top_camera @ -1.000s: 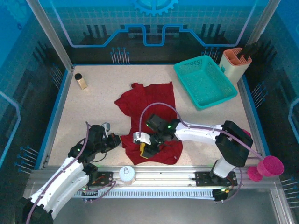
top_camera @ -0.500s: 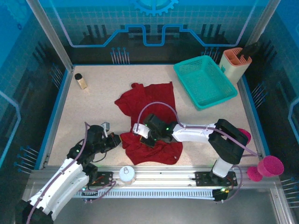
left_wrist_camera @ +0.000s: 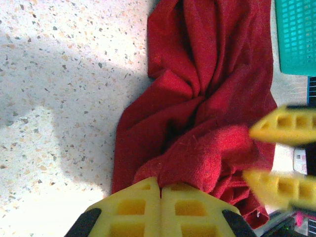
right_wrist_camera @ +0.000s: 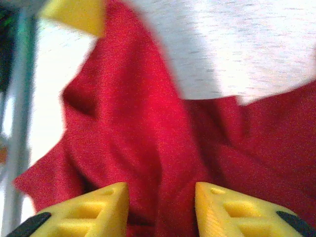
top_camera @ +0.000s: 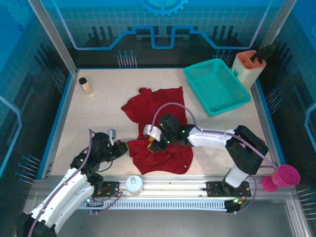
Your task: Fold the inside-out t-shirt
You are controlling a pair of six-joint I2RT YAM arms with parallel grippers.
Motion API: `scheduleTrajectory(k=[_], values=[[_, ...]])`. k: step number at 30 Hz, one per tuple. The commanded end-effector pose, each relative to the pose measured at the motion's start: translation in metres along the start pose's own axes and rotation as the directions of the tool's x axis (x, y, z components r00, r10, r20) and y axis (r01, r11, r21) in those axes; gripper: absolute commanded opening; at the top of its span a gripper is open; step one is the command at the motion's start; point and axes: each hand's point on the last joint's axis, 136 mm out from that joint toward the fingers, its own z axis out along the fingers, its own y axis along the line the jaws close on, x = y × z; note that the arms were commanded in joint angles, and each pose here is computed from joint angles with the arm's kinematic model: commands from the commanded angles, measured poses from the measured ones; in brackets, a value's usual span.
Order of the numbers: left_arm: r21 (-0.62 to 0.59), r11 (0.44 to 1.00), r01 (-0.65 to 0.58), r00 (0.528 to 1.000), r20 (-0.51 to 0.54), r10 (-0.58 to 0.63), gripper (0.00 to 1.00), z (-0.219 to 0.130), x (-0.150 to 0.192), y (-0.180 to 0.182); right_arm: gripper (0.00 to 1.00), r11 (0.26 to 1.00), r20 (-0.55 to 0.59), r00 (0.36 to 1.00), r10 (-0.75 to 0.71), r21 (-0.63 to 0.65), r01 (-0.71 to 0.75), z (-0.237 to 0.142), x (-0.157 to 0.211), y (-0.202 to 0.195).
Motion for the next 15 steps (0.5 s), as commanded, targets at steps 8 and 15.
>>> scheduleTrajectory(k=[8,15], values=[[0.04,0.999,0.006,1.0,0.002,-0.006,0.0,-0.002,-0.002,-0.008,0.44,0.971,-0.333,0.926,-0.177,0.096,0.22,0.03,0.04,-0.001],[0.053,0.999,0.002,1.0,0.02,-0.003,0.0,-0.003,-0.006,-0.012,0.0,0.979,-0.076,0.977,-0.201,-0.039,0.199,0.004,0.001,0.023]])
